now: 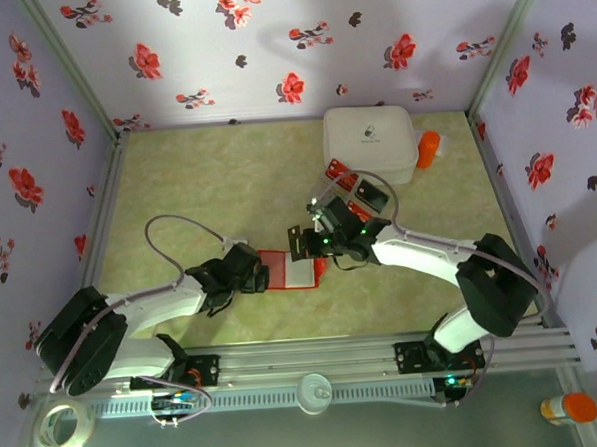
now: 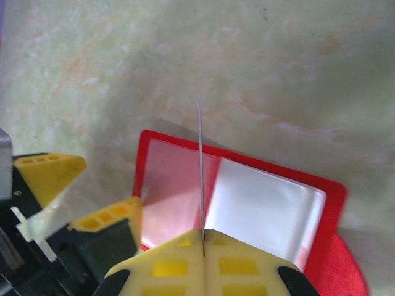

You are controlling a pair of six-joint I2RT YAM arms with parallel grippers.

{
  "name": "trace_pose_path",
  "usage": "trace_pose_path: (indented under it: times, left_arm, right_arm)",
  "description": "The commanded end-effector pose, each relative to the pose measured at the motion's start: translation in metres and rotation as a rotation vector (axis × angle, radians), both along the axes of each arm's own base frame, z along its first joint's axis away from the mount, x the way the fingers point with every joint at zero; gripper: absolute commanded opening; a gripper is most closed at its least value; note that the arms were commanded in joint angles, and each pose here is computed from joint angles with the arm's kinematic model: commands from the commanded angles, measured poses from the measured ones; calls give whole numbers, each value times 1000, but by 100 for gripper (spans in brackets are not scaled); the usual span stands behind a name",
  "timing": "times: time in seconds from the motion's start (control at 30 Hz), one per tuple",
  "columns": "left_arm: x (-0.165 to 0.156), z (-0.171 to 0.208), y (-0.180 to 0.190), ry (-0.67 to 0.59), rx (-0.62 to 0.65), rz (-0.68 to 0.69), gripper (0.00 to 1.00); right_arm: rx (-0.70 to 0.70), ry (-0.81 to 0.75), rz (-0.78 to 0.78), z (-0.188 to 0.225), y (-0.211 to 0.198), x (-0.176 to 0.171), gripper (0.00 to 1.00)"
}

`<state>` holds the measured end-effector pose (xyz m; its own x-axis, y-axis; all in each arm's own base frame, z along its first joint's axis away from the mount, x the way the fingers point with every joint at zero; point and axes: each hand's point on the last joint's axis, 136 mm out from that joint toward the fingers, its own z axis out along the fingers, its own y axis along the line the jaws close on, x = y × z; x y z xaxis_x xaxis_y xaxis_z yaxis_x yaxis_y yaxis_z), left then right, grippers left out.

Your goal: Put the credit cards into the card holder

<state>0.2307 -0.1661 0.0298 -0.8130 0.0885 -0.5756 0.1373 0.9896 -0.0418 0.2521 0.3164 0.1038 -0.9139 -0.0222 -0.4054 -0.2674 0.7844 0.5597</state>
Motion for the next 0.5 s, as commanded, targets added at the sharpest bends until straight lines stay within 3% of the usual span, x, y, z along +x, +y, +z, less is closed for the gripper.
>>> trace_pose_path:
  times: [0.0,0.47]
  left_arm:
    - [1,-1,8,-3,54,6,100]
    - [4,13,5,-25,31,2,100]
  right_arm:
    - [112,31,-19,1,22,2,0]
    - [70,119,-4,-47,34,-8,0]
